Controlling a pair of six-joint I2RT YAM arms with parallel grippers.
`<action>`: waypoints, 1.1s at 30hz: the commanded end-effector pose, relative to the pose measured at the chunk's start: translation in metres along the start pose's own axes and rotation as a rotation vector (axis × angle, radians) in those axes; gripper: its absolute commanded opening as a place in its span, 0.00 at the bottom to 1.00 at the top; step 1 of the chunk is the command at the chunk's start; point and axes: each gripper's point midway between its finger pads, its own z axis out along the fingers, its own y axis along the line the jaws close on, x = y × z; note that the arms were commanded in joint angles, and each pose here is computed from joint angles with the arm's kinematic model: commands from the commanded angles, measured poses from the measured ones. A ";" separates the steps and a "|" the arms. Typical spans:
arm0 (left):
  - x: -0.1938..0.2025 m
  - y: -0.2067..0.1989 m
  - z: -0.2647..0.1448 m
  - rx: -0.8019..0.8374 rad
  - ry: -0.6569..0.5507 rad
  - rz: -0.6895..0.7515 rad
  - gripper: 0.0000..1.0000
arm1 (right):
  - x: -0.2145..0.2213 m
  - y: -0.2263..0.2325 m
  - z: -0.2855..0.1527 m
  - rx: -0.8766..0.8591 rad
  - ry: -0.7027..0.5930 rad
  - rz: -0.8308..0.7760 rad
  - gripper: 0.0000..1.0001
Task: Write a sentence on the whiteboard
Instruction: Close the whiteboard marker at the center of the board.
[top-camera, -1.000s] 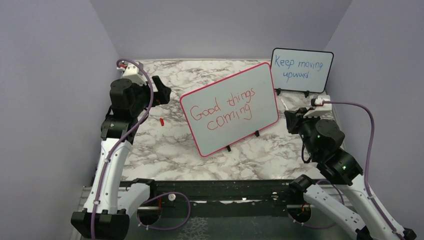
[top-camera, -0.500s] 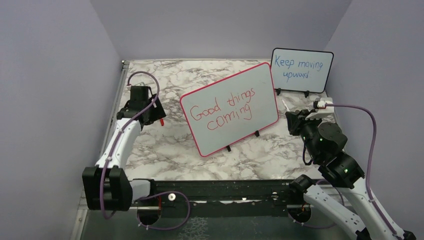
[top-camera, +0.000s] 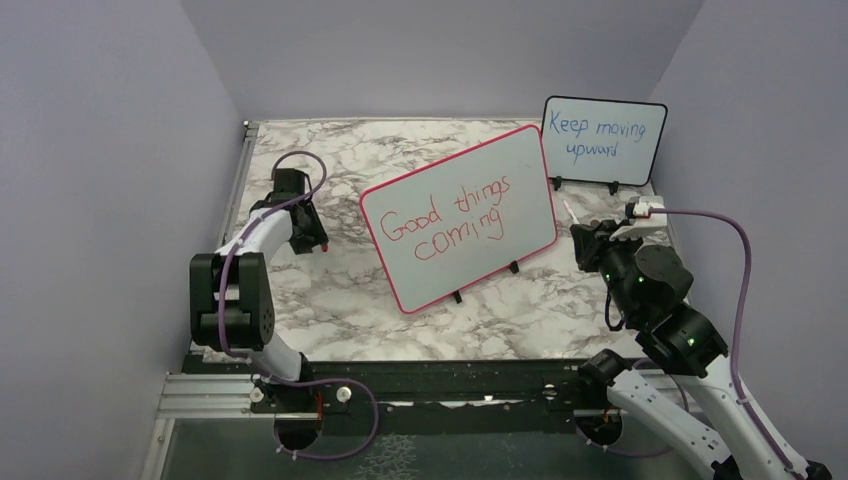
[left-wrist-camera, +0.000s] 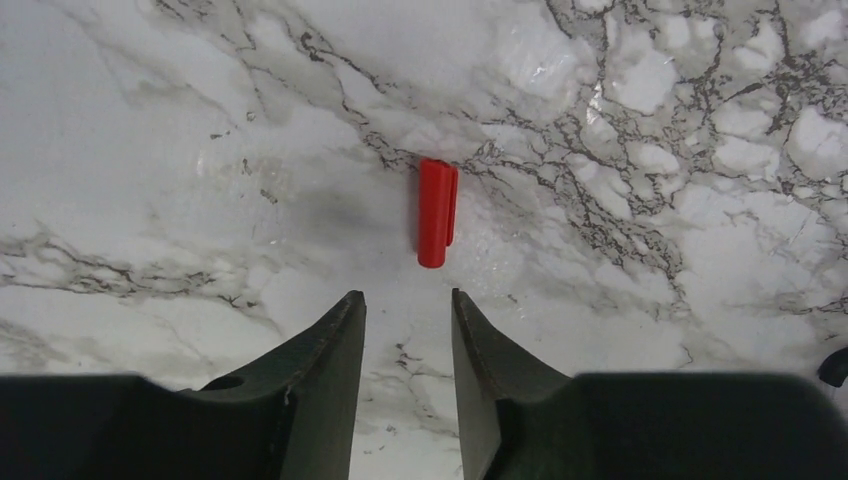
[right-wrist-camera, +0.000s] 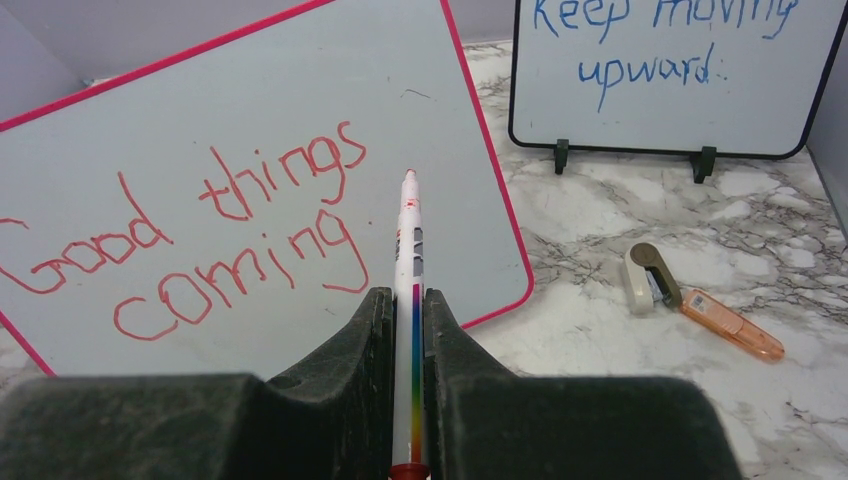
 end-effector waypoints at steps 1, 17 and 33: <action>-0.022 -0.015 0.005 0.058 -0.033 0.014 0.35 | 0.004 0.000 0.001 -0.008 0.009 -0.016 0.01; -0.009 -0.007 0.051 0.005 0.082 0.047 0.21 | 0.007 0.004 0.004 -0.019 0.025 -0.029 0.01; -0.007 -0.004 0.036 0.003 0.076 0.053 0.00 | 0.012 0.032 0.007 -0.171 0.052 -0.060 0.01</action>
